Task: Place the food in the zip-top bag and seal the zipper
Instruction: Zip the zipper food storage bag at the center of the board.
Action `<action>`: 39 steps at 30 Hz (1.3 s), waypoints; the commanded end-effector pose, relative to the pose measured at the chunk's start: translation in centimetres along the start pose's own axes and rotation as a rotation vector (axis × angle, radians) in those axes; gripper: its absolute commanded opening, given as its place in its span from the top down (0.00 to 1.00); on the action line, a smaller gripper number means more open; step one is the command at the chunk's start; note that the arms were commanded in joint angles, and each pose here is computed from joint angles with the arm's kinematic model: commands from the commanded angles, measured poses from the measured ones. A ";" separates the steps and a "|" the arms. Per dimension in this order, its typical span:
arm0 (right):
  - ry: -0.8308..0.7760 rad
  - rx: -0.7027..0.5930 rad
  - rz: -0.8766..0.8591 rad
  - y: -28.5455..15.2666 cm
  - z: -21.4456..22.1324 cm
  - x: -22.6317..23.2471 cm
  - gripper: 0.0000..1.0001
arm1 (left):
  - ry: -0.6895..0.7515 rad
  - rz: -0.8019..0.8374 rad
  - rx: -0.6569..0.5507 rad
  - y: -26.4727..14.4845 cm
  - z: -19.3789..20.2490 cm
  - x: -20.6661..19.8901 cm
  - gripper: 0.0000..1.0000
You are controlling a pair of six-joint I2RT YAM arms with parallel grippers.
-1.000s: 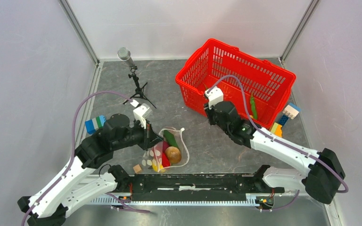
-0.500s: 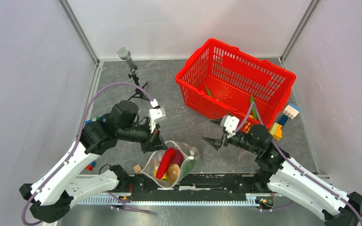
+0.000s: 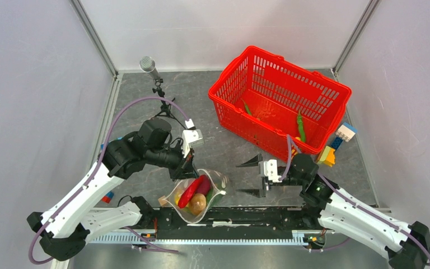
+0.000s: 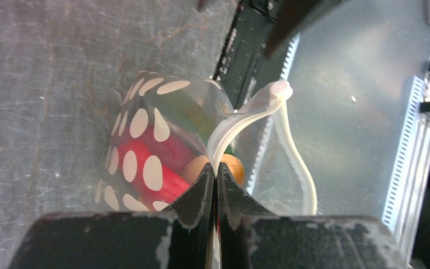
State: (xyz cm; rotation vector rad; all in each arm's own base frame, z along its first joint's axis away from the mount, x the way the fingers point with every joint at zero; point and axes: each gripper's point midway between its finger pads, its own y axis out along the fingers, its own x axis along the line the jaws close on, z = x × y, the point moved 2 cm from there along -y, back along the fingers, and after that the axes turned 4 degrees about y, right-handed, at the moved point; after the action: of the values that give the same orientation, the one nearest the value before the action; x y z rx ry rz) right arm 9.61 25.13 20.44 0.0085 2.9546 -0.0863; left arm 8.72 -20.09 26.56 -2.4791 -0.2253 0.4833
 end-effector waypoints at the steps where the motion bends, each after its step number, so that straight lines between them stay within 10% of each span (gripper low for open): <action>1: -0.044 -0.079 0.066 1.2 -2.4 0.0 0.20 | 0.047 -0.067 -0.141 -0.8 -3.2 0.5 0.92; 39: 0.058 -0.269 0.220 4.3 -2.0 -1.0 0.55 | -0.011 -0.117 -0.197 -0.3 -2.2 1.2 0.90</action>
State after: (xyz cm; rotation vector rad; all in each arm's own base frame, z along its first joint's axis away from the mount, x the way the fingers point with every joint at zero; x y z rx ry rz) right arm 9.68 29.57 20.57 0.2375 3.0110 0.2314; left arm 10.49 -19.90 26.61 -2.5558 -0.4366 0.4457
